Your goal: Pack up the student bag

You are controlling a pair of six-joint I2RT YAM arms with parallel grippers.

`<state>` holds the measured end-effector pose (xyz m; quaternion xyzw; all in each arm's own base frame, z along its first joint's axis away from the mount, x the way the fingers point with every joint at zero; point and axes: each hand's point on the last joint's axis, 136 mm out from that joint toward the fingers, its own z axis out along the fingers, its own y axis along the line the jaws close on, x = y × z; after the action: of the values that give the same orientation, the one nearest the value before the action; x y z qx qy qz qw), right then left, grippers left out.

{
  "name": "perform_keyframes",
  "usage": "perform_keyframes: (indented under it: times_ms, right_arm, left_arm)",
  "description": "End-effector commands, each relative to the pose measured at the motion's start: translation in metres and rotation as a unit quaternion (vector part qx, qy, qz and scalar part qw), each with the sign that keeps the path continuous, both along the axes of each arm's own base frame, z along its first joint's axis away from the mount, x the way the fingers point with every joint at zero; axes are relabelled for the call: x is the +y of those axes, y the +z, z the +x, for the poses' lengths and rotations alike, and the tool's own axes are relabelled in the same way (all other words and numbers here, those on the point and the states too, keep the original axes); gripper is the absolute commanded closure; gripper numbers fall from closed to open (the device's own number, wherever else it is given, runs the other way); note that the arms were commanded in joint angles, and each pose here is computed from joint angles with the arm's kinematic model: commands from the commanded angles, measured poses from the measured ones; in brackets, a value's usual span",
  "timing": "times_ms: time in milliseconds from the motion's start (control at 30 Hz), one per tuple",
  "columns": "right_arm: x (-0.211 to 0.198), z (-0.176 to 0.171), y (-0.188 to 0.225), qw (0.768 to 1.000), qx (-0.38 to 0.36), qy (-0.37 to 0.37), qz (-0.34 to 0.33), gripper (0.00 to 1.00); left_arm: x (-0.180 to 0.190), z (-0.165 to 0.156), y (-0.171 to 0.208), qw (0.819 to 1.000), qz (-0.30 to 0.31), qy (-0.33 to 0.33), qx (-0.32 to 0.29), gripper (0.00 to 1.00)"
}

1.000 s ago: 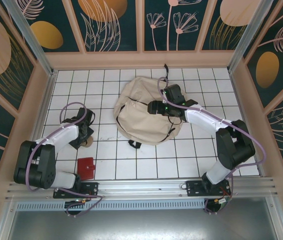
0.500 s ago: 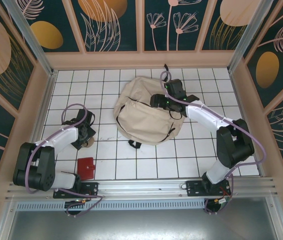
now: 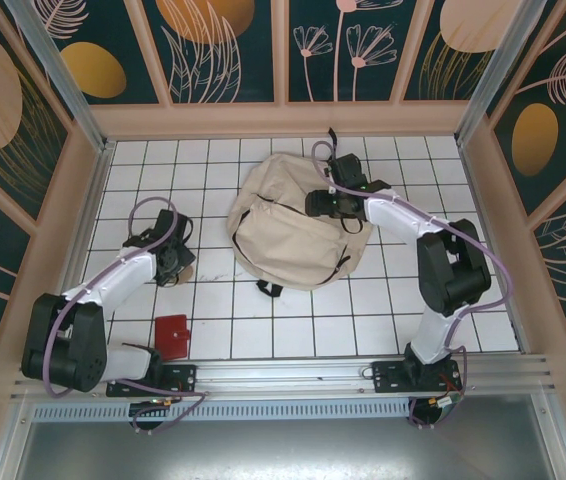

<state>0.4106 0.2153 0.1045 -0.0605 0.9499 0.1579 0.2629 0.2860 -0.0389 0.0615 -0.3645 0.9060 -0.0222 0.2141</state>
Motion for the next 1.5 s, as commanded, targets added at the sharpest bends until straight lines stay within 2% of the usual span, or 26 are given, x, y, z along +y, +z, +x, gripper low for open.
perform_keyframes:
  times_ms: [0,133,233,367,433,500,667,733,1033,1333,1467]
  right_arm:
    - [0.004,0.009,0.009,0.999,0.013,0.015,0.030,0.24]
    - [0.014,0.024,0.004,0.999,0.027,-0.001,0.043,0.28]
    - [0.022,0.027,-0.006,0.998,0.044,0.017,0.044,0.31]
    - [0.032,0.028,-0.013,0.996,0.058,0.046,0.049,0.31]
    - [0.032,0.030,-0.017,0.996,0.062,0.047,0.040,0.35]
    - [0.030,0.034,-0.016,0.997,0.060,0.041,0.033,0.46]
    - [0.029,0.043,0.002,0.998,0.037,0.031,0.033,0.88]
    - [0.029,0.047,0.015,0.999,0.022,0.025,0.036,1.00]
    - [0.042,0.044,0.068,0.995,-0.015,0.033,0.097,1.00]
    - [0.056,0.020,0.087,0.986,-0.006,0.070,0.151,1.00]
    - [0.057,0.016,0.090,0.985,-0.006,0.073,0.157,1.00]
  left_arm:
    - [-0.024,0.020,0.037,0.997,0.010,-0.057,-0.041,0.57]
    - [-0.071,0.036,0.061,0.987,-0.011,-0.137,-0.080,0.59]
    - [-0.112,0.040,0.074,0.970,-0.032,-0.219,-0.103,0.59]
    - [-0.155,0.031,0.068,0.945,-0.048,-0.307,-0.104,0.60]
    - [-0.169,0.027,0.062,0.935,-0.052,-0.335,-0.099,0.61]
    - [-0.187,0.028,0.070,0.924,-0.061,-0.360,-0.110,0.61]
    - [-0.225,0.016,0.077,0.891,-0.097,-0.424,-0.130,0.62]
    - [-0.237,0.011,0.078,0.880,-0.109,-0.444,-0.133,0.62]
    - [-0.280,-0.014,0.059,0.838,-0.121,-0.522,-0.101,0.62]
    - [-0.292,0.003,0.054,0.834,-0.095,-0.535,-0.091,0.63]
    - [-0.287,0.019,0.033,0.855,-0.051,-0.513,-0.058,0.63]
